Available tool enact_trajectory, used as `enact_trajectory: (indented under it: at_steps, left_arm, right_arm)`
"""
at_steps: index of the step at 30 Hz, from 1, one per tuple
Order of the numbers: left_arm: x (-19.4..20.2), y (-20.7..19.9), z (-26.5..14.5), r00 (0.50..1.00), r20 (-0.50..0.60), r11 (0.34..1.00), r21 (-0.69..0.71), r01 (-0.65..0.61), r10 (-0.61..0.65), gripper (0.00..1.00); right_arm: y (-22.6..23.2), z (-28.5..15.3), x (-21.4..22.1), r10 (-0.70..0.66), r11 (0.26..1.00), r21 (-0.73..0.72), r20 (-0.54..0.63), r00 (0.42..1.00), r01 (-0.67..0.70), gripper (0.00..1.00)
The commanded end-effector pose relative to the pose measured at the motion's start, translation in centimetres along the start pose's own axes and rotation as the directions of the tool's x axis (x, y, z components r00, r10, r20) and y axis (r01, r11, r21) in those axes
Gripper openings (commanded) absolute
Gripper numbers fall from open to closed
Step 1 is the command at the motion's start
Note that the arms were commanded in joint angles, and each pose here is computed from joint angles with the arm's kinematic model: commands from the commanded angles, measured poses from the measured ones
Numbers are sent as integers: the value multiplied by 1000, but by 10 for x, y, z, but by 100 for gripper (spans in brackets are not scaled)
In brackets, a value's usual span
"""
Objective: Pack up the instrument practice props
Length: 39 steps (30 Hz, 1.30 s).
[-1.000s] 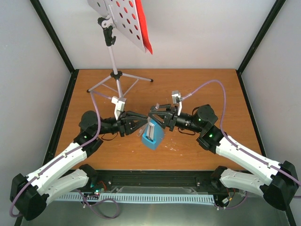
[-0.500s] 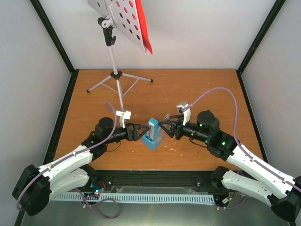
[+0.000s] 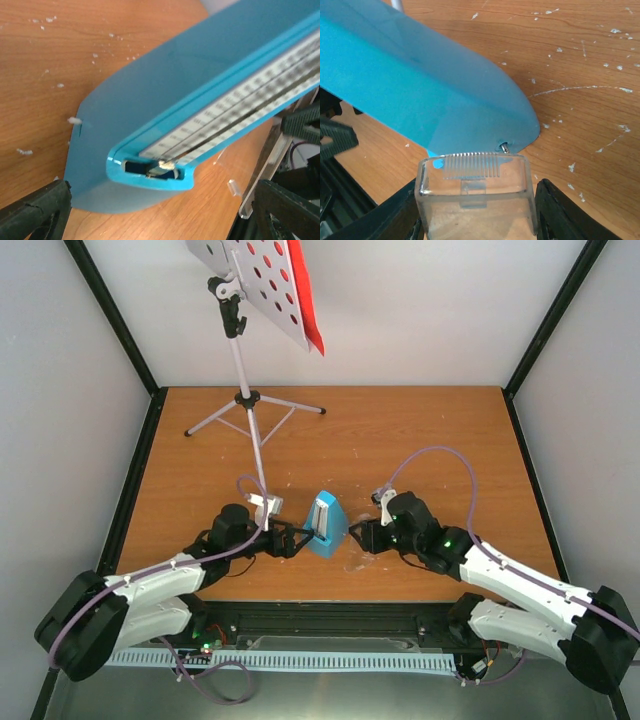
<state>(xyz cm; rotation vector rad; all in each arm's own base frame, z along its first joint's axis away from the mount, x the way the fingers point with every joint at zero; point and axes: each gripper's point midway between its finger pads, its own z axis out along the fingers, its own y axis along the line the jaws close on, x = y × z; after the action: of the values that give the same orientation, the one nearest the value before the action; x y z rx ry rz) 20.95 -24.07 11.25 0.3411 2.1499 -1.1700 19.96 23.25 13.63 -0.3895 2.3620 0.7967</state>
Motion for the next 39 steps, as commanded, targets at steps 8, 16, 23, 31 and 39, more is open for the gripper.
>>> enact_trajectory:
  at_steps: [8, 16, 23, 31, 39]
  left_arm:
    - [-4, -16, 11, 967, 41, 960, 110, -256, 253, 96]
    - [1, -15, 32, 952, -26, 941, 160, -297, 305, 90]
    - [14, -28, 38, 957, -82, 928, 277, -248, 280, 86]
    - [42, -67, 52, 949, -154, 896, 400, -193, 274, 85]
    - [32, -86, 64, 956, -143, 872, 460, -166, 257, 86]
  right_arm:
    - [-4, 10, -13, 39, 998, 49, 29, 999, -40, 51]
    - [-7, 16, -14, 41, 997, 67, 29, 999, -43, 50]
    - [-27, 12, -23, 29, 981, 192, 69, 997, -42, 50]
    - [-61, -25, -19, 6, 926, 374, 107, 994, -46, 50]
    - [-72, -58, -23, 45, 898, 421, 197, 979, -126, 51]
